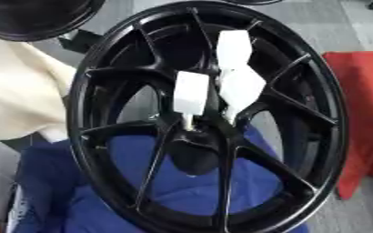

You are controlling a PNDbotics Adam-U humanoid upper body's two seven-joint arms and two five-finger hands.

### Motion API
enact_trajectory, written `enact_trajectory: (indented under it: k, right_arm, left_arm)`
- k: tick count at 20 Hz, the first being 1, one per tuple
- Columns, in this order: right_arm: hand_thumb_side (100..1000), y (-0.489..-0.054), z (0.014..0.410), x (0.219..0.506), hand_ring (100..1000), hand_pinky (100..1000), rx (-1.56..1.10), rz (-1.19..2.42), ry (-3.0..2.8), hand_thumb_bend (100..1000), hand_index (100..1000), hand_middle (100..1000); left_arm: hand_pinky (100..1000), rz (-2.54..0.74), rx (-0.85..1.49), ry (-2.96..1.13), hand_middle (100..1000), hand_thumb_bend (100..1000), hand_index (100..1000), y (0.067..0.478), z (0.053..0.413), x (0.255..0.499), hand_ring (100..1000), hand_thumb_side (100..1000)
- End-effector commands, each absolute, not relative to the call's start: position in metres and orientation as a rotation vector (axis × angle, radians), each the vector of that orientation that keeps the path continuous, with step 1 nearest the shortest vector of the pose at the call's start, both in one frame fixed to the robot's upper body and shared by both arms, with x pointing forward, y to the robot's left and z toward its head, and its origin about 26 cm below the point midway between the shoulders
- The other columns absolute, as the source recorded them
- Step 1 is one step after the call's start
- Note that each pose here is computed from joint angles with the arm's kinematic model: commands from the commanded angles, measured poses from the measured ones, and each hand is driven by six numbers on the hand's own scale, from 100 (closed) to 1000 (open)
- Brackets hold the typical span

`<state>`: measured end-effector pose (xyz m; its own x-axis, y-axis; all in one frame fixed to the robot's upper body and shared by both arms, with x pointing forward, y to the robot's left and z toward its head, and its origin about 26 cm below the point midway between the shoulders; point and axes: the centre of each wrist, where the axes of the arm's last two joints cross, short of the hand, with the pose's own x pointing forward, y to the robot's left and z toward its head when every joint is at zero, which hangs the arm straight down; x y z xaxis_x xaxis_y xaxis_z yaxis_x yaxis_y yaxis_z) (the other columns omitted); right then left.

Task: Pull the pin out of the wheel hub.

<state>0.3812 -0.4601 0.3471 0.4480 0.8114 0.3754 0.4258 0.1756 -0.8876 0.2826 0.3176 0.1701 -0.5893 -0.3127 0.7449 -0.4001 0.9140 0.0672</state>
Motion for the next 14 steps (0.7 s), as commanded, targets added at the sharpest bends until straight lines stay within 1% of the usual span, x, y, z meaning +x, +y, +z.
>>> enact_trajectory:
  k: [1, 6, 8, 9, 10, 13, 14]
  right_arm:
    - [100, -0.457, 0.372, 0.369, 881, 796, -1.514, 0.365, -1.219, 100, 918, 927]
    - [100, -0.449, 0.376, 0.369, 920, 822, -1.545, 0.369, -1.239, 100, 920, 944]
    - [100, -0.446, 0.378, 0.368, 935, 836, -1.576, 0.358, -1.238, 100, 906, 951]
    - [100, -0.445, 0.381, 0.367, 985, 890, -1.603, 0.34, -1.236, 100, 912, 987]
    - [100, -0.445, 0.382, 0.365, 1000, 913, -1.63, 0.319, -1.23, 100, 916, 998]
    - [100, -0.438, 0.382, 0.367, 1000, 939, -1.68, 0.299, -1.224, 100, 976, 1000]
    - [100, -0.436, 0.381, 0.368, 1000, 932, -1.675, 0.309, -1.238, 100, 970, 1000]
  left_arm:
    - [775, 0.131, 0.508, -2.267, 746, 100, 795, 0.318, 0.176, 0.28, 835, 754]
    - [775, 0.135, 0.506, -2.262, 746, 100, 795, 0.318, 0.175, 0.279, 835, 755]
    - [776, 0.136, 0.504, -2.263, 746, 100, 795, 0.318, 0.175, 0.28, 835, 755]
    - [776, 0.137, 0.503, -2.263, 746, 100, 795, 0.317, 0.175, 0.28, 835, 754]
    - [776, 0.137, 0.502, -2.262, 746, 100, 795, 0.317, 0.175, 0.28, 835, 754]
    - [777, 0.139, 0.499, -2.262, 746, 100, 796, 0.317, 0.175, 0.28, 836, 758]
    - [777, 0.138, 0.498, -2.262, 746, 100, 796, 0.317, 0.175, 0.28, 836, 758]
